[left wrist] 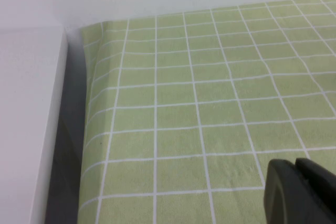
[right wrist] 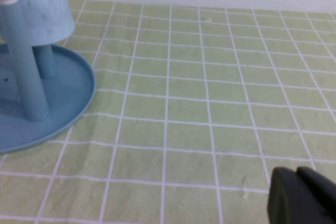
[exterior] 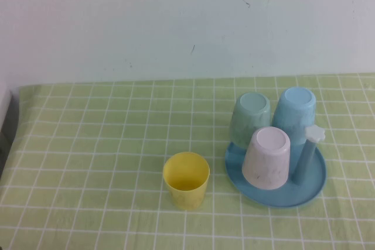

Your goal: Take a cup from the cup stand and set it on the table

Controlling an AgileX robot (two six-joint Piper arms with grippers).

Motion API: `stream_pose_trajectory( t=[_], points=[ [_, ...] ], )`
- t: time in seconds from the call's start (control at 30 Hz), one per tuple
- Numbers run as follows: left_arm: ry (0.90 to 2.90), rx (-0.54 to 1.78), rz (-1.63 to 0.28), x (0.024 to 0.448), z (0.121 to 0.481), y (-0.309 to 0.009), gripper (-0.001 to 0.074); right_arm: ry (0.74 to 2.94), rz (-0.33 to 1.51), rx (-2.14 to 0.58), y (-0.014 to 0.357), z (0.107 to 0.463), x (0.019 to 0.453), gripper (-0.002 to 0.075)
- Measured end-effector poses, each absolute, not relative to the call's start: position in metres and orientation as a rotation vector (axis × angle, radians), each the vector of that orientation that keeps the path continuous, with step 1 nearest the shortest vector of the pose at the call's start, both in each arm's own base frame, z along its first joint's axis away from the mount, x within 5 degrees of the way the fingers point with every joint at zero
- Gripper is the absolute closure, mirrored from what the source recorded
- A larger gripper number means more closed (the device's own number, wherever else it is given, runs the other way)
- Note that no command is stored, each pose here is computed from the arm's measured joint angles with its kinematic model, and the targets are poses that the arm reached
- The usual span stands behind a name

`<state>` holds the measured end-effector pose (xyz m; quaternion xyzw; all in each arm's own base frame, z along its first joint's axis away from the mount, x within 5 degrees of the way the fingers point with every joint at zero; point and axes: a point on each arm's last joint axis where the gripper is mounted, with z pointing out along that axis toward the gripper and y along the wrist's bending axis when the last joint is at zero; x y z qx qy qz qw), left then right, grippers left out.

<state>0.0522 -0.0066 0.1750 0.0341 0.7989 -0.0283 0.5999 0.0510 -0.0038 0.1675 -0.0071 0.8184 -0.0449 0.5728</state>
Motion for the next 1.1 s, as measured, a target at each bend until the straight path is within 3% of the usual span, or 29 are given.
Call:
stream_pose_trajectory(
  t=[0.83, 1.1],
  points=[
    [1.850, 0.079, -0.066, 0.052, 0.175, -0.007, 0.0738, 1.868, -0.110, -0.018, -0.004, 0.172, 0.052, 0.0729],
    [1.632, 0.047, -0.043, 0.056, 0.194, -0.004, 0.0738, 1.669, -0.117, -0.019, -0.004, 0.189, 0.056, 0.0729]
  ],
)
